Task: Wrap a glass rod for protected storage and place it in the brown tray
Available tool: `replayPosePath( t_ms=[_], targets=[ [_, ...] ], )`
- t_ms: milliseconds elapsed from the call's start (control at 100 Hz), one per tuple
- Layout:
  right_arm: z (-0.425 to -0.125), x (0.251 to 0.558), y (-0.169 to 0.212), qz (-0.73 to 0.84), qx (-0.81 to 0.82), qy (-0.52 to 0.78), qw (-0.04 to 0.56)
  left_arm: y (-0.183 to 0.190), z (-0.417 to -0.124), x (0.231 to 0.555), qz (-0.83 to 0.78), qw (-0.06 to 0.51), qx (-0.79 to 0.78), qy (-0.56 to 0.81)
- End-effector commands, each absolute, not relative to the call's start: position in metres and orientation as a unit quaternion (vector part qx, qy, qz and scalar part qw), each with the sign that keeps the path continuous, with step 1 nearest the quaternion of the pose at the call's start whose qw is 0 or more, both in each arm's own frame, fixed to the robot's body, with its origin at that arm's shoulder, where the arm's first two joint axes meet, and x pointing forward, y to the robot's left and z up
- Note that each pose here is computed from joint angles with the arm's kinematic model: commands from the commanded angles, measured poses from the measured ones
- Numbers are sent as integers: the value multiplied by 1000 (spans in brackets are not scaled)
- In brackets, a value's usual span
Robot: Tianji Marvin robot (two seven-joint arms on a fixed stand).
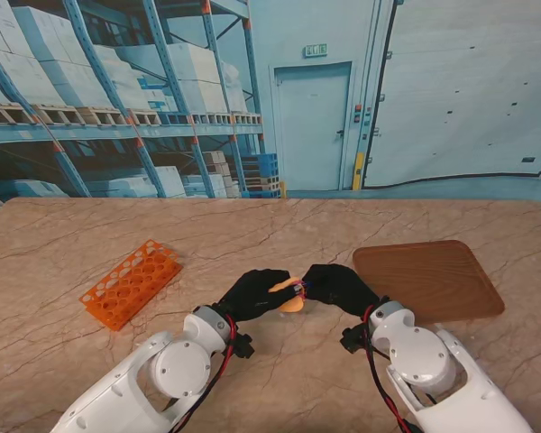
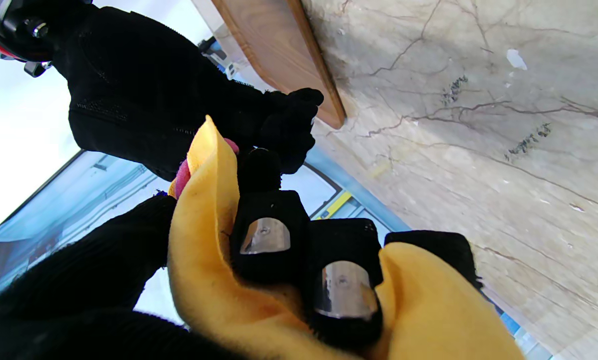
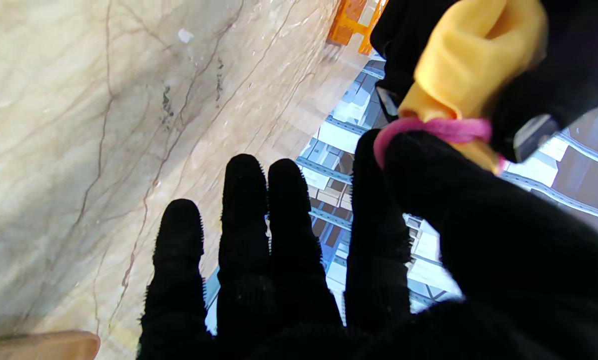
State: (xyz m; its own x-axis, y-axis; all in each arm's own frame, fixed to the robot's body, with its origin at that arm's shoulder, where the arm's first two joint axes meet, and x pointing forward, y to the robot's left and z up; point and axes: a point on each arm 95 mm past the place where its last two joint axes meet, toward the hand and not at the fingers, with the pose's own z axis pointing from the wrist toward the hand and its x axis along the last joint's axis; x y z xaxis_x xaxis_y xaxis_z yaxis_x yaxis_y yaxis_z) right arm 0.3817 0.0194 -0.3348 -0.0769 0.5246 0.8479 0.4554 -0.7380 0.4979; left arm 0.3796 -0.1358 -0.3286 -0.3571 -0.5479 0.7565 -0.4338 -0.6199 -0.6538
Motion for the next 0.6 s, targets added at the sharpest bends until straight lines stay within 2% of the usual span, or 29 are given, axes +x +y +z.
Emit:
replayPosePath(
  t_ms=[0,220,590],
  targets=[
    [-337,380,25,635,684,358,15,-140,-327,376,-701,35,-568,430],
    [-340,380,23,627,698,344,6,-139,-327,376,-700,31,-571,428],
    [-344,373,-10,613,720,324,-34,-139,-324,374,-696,8,-576,429]
  ],
)
